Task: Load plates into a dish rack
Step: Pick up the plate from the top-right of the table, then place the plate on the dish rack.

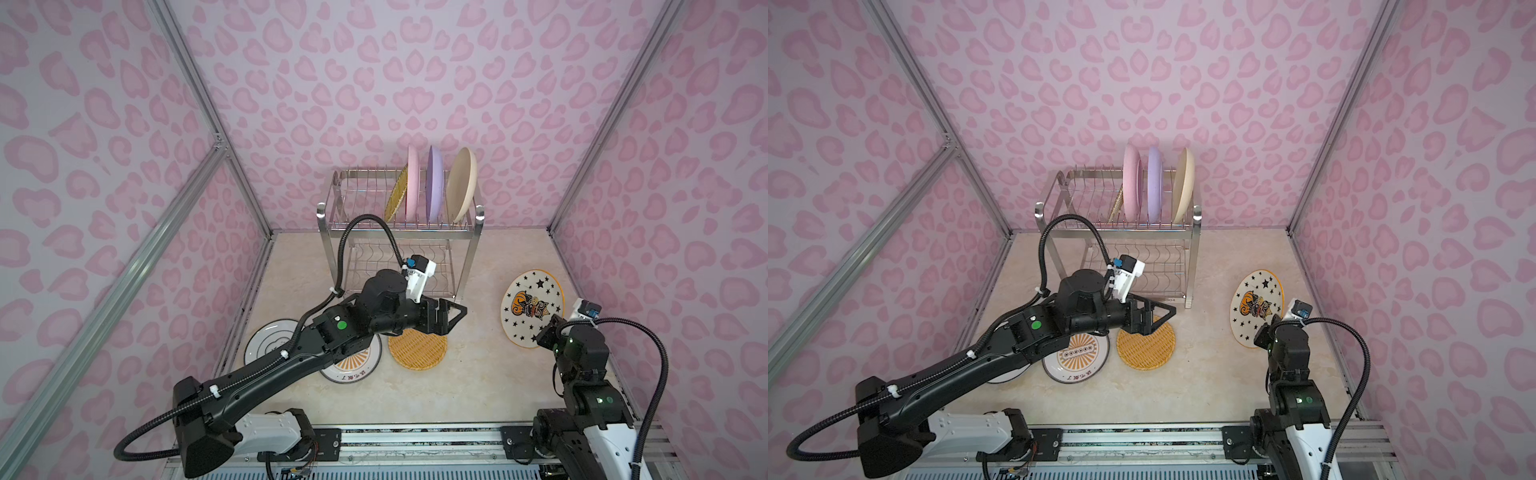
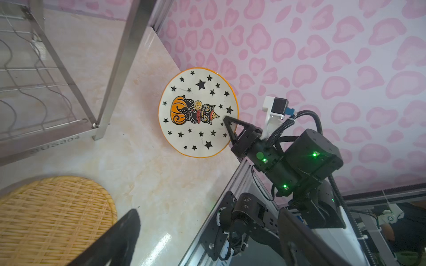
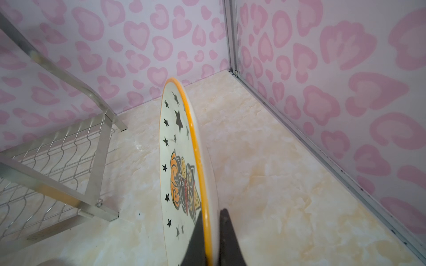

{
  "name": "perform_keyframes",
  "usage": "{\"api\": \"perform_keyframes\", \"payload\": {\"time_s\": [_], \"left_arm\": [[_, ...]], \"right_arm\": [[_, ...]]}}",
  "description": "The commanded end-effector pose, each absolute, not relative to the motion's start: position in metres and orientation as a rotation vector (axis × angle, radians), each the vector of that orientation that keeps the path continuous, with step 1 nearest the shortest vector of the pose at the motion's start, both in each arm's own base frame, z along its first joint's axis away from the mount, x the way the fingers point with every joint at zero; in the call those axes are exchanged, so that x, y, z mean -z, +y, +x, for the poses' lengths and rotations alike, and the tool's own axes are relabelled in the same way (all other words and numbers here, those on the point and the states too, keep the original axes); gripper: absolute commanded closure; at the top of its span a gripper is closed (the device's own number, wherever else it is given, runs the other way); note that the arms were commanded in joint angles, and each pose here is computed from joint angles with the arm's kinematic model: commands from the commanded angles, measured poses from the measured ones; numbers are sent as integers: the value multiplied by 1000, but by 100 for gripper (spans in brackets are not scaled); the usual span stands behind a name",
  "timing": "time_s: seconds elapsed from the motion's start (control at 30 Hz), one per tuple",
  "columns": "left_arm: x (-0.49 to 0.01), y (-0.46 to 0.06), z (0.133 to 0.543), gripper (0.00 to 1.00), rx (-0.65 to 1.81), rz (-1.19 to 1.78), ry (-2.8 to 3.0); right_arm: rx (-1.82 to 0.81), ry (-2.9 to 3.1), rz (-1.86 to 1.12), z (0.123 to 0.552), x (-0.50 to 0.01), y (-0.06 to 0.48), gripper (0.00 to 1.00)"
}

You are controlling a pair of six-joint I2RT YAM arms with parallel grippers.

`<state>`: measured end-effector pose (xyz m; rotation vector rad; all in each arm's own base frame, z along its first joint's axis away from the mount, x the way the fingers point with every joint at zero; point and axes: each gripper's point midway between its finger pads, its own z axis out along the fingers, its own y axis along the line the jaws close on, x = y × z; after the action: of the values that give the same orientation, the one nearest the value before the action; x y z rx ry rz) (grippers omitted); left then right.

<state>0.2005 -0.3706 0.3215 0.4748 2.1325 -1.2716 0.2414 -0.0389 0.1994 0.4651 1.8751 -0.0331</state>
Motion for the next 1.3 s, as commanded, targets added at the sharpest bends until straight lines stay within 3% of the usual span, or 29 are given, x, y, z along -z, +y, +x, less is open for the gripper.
{"api": "perform_keyframes", "payload": {"time_s": [0.0, 0.77, 1.27], "left_arm": [[-328, -394, 208, 5, 1371, 386, 2134], [-307, -509, 243, 10, 1586, 317, 2298], [-275, -555, 266, 28, 1570, 183, 2448]], "right_arm": [[70, 1730, 398, 249, -229, -39, 100], [179, 1632, 62, 243, -257, 8, 100], [252, 1602, -9, 242, -265, 15, 100]]}}
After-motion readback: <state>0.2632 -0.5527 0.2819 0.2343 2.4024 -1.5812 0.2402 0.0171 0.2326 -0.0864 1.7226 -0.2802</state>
